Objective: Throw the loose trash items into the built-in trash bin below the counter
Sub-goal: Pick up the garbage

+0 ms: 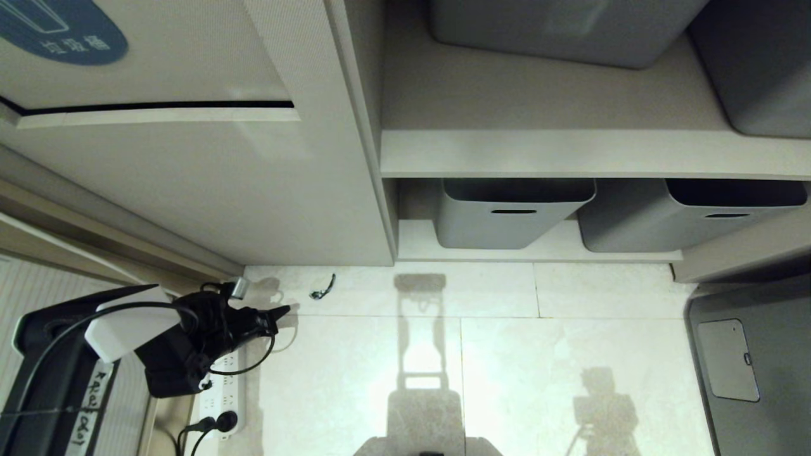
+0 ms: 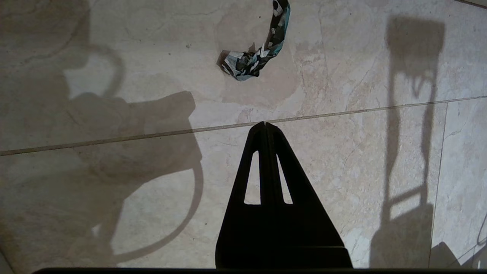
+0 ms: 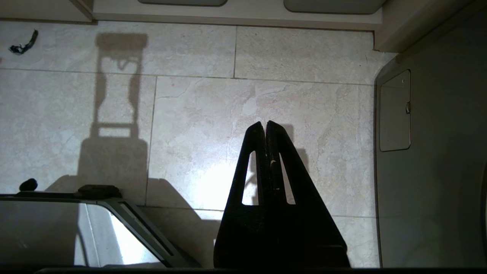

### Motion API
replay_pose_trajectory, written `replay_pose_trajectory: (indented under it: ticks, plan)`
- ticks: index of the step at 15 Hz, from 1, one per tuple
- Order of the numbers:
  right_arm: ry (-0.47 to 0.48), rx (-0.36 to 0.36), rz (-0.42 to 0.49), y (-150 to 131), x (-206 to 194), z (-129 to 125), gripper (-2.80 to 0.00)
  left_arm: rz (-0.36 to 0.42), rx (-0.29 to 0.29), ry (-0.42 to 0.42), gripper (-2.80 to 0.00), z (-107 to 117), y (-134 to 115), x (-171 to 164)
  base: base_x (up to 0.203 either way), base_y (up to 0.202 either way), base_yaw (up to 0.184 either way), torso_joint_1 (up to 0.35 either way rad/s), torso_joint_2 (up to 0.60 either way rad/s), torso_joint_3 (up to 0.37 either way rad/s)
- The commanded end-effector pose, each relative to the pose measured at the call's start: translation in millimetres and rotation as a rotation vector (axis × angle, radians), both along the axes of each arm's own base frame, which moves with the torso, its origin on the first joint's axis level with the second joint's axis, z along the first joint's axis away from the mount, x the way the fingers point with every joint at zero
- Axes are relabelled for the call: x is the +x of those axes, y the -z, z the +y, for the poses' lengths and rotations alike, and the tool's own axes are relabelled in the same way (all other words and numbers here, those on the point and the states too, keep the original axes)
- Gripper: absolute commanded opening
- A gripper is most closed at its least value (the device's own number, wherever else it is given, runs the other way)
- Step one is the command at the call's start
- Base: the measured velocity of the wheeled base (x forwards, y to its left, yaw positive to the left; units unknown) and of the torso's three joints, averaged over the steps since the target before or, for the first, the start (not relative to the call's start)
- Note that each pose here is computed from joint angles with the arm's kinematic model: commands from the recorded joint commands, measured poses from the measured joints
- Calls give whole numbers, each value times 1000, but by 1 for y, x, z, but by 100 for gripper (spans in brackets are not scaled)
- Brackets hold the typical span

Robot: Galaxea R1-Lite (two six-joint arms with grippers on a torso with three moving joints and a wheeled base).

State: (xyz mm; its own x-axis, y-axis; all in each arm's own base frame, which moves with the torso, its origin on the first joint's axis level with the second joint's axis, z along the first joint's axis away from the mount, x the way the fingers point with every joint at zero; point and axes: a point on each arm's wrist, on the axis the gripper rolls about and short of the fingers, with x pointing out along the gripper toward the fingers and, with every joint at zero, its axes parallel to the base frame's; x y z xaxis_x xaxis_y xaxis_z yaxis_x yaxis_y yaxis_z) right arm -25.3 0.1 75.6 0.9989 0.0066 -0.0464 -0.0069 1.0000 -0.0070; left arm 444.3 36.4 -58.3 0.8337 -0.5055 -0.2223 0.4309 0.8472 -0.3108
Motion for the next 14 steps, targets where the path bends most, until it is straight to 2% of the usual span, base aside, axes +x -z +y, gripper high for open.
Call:
replay_pose_trajectory:
  ticks: [1, 5, 11, 14]
  plan:
    - [-1, 0, 1, 0, 0, 0, -280, -6, -1, -5, -280, 3, -3, -2, 0, 0, 0, 0, 0, 0]
    - [-1, 0, 3, 0, 0, 0, -280, -32, -7, -40, -280, 15, -20, -2, 0, 0, 0, 0, 0, 0]
    - [-1, 0, 1, 0, 0, 0, -280, -7, -2, -42, -280, 12, -17, -16, 0, 0, 0, 0, 0, 0]
    - [-1, 0, 3, 0, 0, 0, -280, -5, 1, -46, -280, 9, -24, -26, 0, 0, 0, 0, 0, 0]
